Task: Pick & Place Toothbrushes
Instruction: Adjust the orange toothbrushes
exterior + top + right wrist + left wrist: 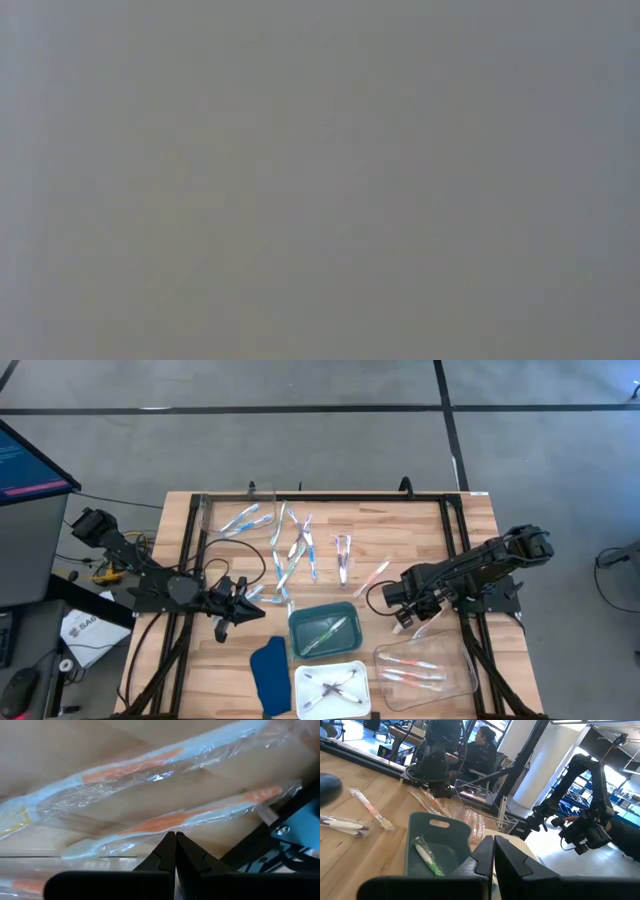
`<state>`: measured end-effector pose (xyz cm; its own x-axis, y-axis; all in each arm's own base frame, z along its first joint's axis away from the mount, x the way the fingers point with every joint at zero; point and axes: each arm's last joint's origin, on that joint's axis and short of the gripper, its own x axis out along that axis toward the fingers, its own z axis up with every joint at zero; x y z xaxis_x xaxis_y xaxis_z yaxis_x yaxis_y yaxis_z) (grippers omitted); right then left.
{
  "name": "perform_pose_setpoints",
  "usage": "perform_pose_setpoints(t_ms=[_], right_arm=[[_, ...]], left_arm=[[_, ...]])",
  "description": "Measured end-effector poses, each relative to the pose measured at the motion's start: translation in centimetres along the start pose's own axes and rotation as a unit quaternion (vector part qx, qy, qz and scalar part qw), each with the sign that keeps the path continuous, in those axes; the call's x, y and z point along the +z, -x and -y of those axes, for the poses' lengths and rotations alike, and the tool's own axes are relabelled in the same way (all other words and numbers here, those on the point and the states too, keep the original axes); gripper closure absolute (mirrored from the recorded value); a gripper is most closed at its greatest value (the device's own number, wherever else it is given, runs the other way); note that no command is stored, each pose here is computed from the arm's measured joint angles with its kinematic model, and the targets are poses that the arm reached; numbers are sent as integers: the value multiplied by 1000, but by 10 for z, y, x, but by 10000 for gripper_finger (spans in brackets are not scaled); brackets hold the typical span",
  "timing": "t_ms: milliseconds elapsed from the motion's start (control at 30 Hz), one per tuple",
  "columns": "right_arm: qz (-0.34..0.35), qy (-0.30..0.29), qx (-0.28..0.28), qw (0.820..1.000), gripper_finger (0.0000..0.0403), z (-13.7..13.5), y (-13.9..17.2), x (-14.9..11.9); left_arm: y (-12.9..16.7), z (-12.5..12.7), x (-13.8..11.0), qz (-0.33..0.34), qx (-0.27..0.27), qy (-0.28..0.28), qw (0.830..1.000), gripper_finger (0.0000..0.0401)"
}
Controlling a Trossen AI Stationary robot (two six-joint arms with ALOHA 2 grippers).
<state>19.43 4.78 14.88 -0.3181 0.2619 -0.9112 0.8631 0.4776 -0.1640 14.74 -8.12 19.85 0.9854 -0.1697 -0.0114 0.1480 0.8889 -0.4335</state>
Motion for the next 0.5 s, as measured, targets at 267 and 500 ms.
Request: perform_pose_setpoints(t_ms=[267,500], right_arm=[[-26,-6,4,1000,403,7,-13,3],[-31,-18,-4,999,403,16,-29,5]], left_arm=[[0,0,0,-1,-1,0,1000,394],[0,1,0,-2,-5,0,1000,394]])
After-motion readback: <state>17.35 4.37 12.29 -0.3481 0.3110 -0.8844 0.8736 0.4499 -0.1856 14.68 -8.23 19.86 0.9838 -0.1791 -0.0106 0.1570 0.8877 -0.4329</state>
